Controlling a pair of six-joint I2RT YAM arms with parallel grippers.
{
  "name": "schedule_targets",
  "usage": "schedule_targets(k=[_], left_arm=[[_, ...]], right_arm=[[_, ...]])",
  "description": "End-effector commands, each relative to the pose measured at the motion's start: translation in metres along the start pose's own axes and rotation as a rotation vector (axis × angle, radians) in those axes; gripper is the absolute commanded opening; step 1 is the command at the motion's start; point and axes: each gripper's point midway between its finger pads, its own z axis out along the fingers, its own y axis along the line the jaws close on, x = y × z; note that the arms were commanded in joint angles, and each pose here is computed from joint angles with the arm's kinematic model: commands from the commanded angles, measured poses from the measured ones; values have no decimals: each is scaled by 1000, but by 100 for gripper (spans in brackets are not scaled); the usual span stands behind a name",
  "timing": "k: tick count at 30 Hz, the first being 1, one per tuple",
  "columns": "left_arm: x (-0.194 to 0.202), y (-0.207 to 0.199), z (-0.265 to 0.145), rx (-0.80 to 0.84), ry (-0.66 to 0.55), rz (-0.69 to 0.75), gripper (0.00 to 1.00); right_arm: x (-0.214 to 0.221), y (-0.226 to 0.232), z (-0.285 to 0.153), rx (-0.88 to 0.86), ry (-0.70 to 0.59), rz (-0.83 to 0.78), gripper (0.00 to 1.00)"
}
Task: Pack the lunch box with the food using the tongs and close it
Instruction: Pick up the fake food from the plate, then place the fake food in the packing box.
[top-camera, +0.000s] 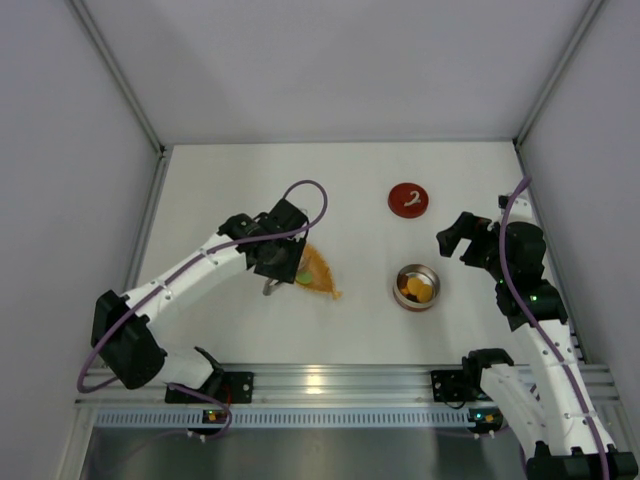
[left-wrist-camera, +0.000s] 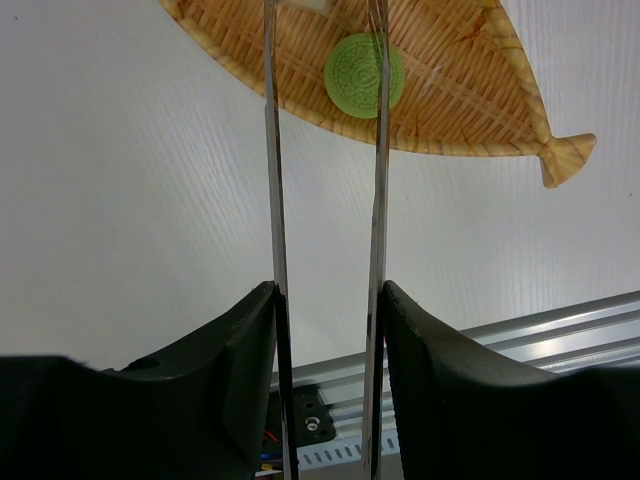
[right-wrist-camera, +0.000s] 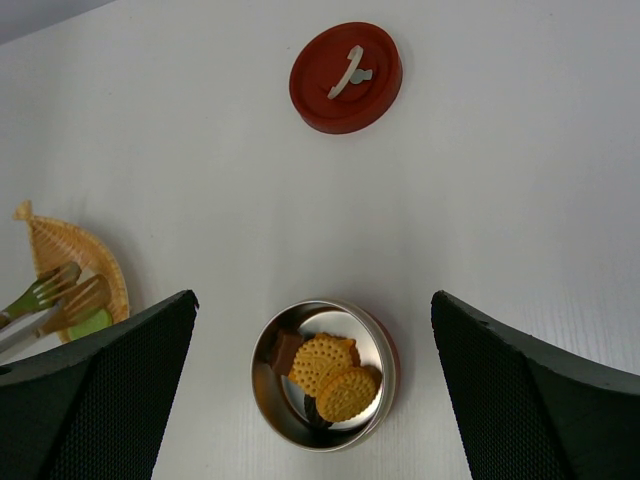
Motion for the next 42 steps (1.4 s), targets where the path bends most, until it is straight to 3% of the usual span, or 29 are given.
schedule_targets(k=[1,19,29,33,42], left_arm=[[-24,-2,-7,16,-77,-11,49],[-35,-3,-25,33,-112,-13,26],[-47,-12,-50,83,-162,-23,25],[-56,-31,-62,94,-194,-1,25],[-61,-149,-90,206,-250,187,26]], right_arm=[[-13,7,-4,-17,-35,-24,99],[-15,8,-5,-21,-39,-23,100],[-19,10,-6,-26,-47,-26,99],[-18,10,-6,-26,-42,-21,99],[-20,6,-11,1,-55,-20,99]])
